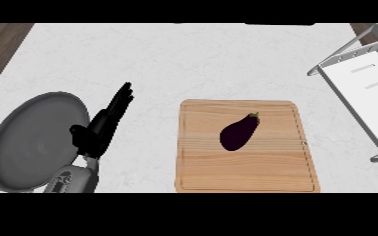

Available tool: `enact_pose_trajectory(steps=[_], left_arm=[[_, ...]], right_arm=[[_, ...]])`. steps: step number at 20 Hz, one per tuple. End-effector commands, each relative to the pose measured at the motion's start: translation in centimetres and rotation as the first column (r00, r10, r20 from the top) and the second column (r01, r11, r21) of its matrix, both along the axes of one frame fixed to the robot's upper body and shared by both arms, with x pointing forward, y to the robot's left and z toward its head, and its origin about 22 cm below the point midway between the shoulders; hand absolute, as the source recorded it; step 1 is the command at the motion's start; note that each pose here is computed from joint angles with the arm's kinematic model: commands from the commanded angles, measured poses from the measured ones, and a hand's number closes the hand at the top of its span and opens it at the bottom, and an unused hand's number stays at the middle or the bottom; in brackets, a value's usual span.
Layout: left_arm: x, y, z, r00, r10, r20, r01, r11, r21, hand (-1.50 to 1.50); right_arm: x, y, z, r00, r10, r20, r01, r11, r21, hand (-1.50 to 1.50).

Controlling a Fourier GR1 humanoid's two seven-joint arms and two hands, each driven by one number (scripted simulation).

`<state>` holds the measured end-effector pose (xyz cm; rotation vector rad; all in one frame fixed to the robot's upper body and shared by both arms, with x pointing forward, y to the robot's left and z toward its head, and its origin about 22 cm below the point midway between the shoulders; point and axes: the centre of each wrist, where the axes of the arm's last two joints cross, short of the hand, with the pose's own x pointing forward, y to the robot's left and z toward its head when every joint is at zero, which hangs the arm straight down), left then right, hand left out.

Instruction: Pick the lemon from the cutting board and place it in the tiered basket

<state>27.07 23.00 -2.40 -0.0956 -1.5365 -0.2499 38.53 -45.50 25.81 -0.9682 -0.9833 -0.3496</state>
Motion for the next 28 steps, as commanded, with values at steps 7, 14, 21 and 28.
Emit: enact_pose_trajectory(steps=[7, 14, 21, 28], left_arm=[[-0.2, 0.1, 0.0, 1.0, 0.026, -0.008, -0.026, 1.0, -0.006, 0.0], [0.1, 3.2, 1.5, 1.0, 0.023, 0.005, -0.023, 1.0, 0.015, 0.0], [-1.4, 0.7, -0.6, 0.997, 0.074, -0.02, -0.073, 0.997, 0.009, 0.0], [-1.0, 3.2, 0.5, 0.993, 0.121, -0.009, -0.121, 0.993, 0.006, 0.0]], right_arm=[[0.5, 0.1, -0.3, 0.983, -0.106, 0.15, 0.065, 0.965, 0.255, -1.5], [-3.5, -4.1, 1.7, 0.887, -0.385, 0.254, 0.396, 0.918, 0.01, -1.5], [-8.6, -6.5, 3.5, 0.738, -0.508, 0.444, 0.587, 0.808, -0.052, -1.5], [-17.1, -9.0, 3.2, 0.682, -0.499, 0.534, 0.59, 0.807, 0.0, -1.5]])
